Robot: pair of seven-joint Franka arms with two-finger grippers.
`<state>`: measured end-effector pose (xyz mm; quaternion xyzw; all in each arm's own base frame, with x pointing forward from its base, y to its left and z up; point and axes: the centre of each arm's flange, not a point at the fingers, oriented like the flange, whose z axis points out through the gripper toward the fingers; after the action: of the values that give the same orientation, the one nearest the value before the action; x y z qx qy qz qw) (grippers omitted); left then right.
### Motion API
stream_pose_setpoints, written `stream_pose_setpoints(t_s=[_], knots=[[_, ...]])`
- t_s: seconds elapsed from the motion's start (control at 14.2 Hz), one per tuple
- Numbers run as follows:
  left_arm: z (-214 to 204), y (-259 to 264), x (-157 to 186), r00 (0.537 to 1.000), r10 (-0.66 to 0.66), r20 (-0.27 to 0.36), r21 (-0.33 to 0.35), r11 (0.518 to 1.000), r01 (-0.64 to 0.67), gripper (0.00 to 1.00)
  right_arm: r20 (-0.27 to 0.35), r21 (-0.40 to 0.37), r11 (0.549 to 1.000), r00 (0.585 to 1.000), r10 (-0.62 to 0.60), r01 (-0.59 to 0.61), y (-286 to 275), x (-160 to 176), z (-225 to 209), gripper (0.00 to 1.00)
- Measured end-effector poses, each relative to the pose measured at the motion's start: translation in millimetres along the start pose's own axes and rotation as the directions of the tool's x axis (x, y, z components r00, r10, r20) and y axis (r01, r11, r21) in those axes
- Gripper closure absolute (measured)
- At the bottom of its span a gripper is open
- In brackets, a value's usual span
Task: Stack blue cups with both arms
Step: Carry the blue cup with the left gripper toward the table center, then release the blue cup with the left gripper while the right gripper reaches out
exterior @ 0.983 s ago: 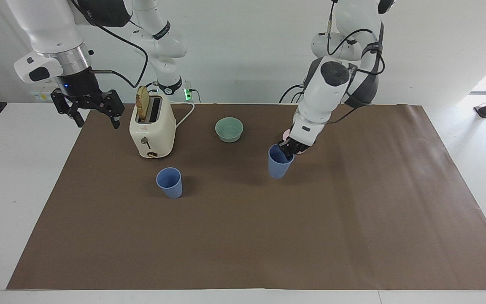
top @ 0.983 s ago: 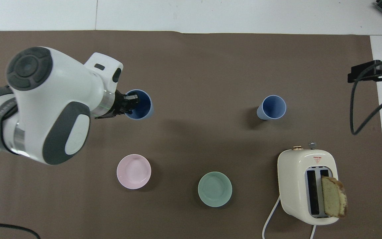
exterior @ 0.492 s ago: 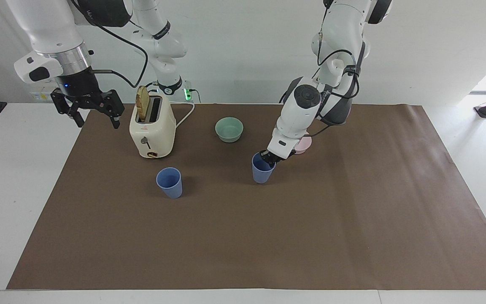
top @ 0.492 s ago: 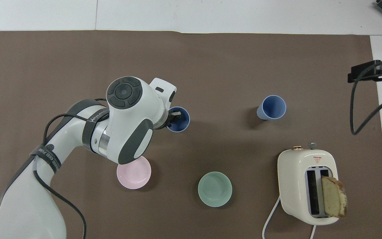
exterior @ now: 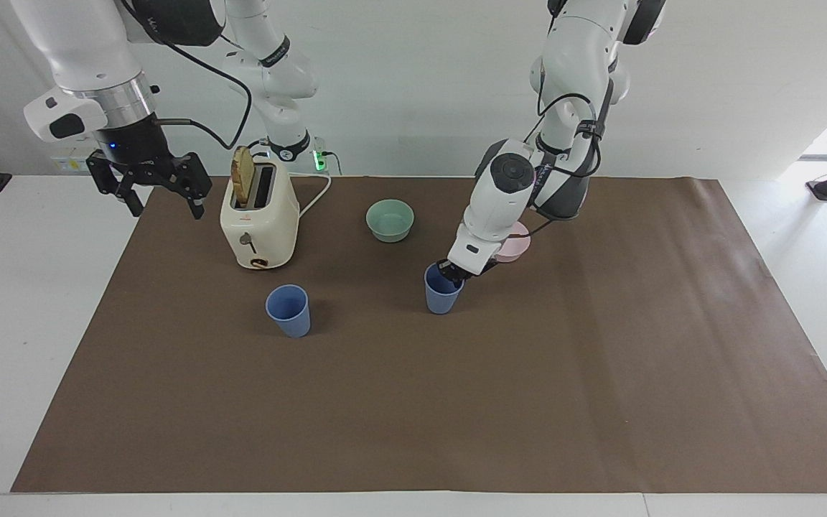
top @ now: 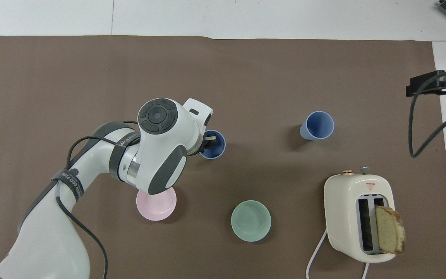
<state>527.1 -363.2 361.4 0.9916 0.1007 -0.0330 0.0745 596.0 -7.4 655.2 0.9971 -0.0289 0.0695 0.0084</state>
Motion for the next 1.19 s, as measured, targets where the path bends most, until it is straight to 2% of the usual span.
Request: stream_pose_setpoints(t_s=[0.14,0.21,0.42,0.63,0.7,0.77,0.91,1.19], knots=[[-0.1,0.1,0.2,1.000,0.000,-0.001,-0.001,1.000,0.000,0.95,0.000,0.000,1.000,1.000,0.000,0.000,0.0,0.0,0.0,0.00],[-0.2,-0.3,0.6,1.000,0.000,-0.002,0.000,1.000,0.000,0.87,0.000,0.000,1.000,1.000,0.000,0.000,0.0,0.0,0.0,0.00],[-8.3,-6.2,8.0,1.000,0.005,-0.026,0.021,1.000,-0.005,0.55,0.000,0.000,1.000,1.000,0.000,0.000,0.0,0.0,0.0,0.00],[-39.7,-25.6,21.4,0.998,-0.003,-0.065,0.056,0.998,0.006,0.23,0.006,0.003,1.000,1.000,-0.010,0.010,-6.4,-1.9,2.3,0.00],[-49.9,-34.6,27.3,0.997,-0.011,-0.078,0.061,0.998,0.016,0.07,0.006,0.008,1.000,1.000,-0.020,0.020,-13.1,-4.1,7.0,0.00],[-58.5,-44.0,33.0,0.996,-0.014,-0.085,0.066,0.998,0.019,0.00,-0.002,0.014,0.999,1.000,-0.028,0.028,-20.4,-5.6,14.4,0.00],[-77.1,-66.7,43.3,0.997,0.011,-0.082,0.086,0.996,-0.004,0.00,0.007,0.018,0.999,0.999,-0.039,0.039,-29.4,-8.5,40.1,0.00],[-122.5,-112.8,52.4,0.994,0.100,-0.054,0.127,0.988,-0.092,0.00,0.090,0.021,0.998,0.995,-0.054,0.052,-37.6,-11.6,95.7,0.00]])
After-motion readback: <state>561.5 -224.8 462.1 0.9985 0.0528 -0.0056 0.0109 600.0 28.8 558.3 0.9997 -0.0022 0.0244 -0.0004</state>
